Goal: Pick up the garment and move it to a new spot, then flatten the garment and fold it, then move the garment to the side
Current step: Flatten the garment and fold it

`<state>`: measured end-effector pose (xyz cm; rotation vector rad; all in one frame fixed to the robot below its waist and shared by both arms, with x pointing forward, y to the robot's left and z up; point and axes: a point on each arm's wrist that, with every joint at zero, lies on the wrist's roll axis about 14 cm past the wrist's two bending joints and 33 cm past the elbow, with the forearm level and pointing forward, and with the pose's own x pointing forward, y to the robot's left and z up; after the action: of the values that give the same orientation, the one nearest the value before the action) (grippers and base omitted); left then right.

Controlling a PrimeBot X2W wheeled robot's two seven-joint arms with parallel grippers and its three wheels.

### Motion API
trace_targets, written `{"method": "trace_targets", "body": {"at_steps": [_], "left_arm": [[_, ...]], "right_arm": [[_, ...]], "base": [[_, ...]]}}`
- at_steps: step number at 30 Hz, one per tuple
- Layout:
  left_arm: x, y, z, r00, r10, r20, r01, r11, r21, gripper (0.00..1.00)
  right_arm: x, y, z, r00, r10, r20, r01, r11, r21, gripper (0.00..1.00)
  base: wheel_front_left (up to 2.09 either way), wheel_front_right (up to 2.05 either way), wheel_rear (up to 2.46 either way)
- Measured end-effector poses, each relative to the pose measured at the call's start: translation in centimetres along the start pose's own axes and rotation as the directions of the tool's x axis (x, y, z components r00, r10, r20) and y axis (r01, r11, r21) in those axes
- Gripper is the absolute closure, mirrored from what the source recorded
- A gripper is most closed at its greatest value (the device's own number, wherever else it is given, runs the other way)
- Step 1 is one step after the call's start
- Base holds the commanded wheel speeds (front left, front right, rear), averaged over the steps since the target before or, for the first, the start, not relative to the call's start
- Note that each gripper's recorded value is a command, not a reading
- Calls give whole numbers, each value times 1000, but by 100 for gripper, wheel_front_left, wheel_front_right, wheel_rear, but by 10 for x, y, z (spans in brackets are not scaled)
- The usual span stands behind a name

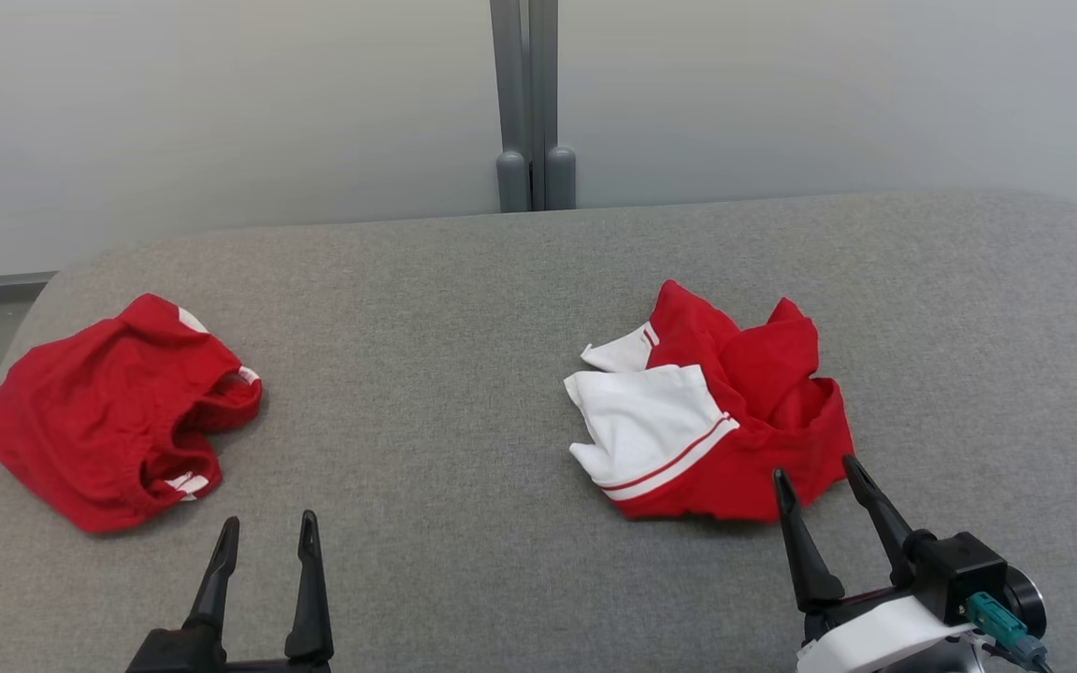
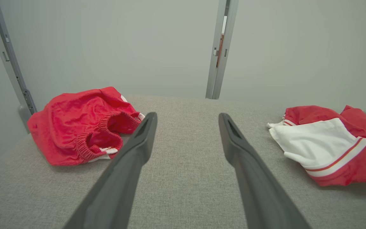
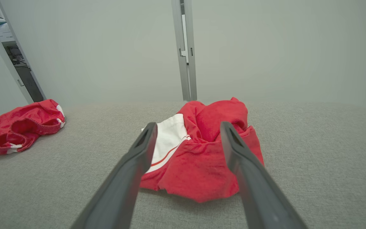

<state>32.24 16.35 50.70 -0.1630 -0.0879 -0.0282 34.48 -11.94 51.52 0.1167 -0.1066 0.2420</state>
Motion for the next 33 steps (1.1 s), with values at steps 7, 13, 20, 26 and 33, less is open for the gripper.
{"method": "trace_targets", "body": {"at_steps": [7, 13, 20, 26, 33], "left_arm": [[-1, -1, -2, 1000, -3, -6, 3, 1000, 1, 0], [-1, -2, -3, 1000, -5, -9, 5, 1000, 2, 0], [-1, -2, -5, 1000, -9, -16, 9, 1000, 1, 0], [-1, -4, -8, 1000, -15, -25, 15, 1000, -1, 0], [0, -30, -29, 988, -124, -92, 124, 992, -4, 0]], "right_arm": [[0, 1, -1, 1000, 1, -4, -1, 1000, 1, 0], [-1, 2, -2, 1000, 4, -5, -4, 1000, 4, 0], [-1, 2, -3, 1000, 5, -8, -5, 1000, 6, 0], [-1, 2, -5, 1000, 5, -15, -5, 1000, 8, 0], [1, 1, -9, 1000, 2, -28, -1, 1000, 14, 0]], "base": [[0, 0, 0], [0, 0, 0], [0, 0, 0], [0, 0, 0], [0, 0, 0]]}}
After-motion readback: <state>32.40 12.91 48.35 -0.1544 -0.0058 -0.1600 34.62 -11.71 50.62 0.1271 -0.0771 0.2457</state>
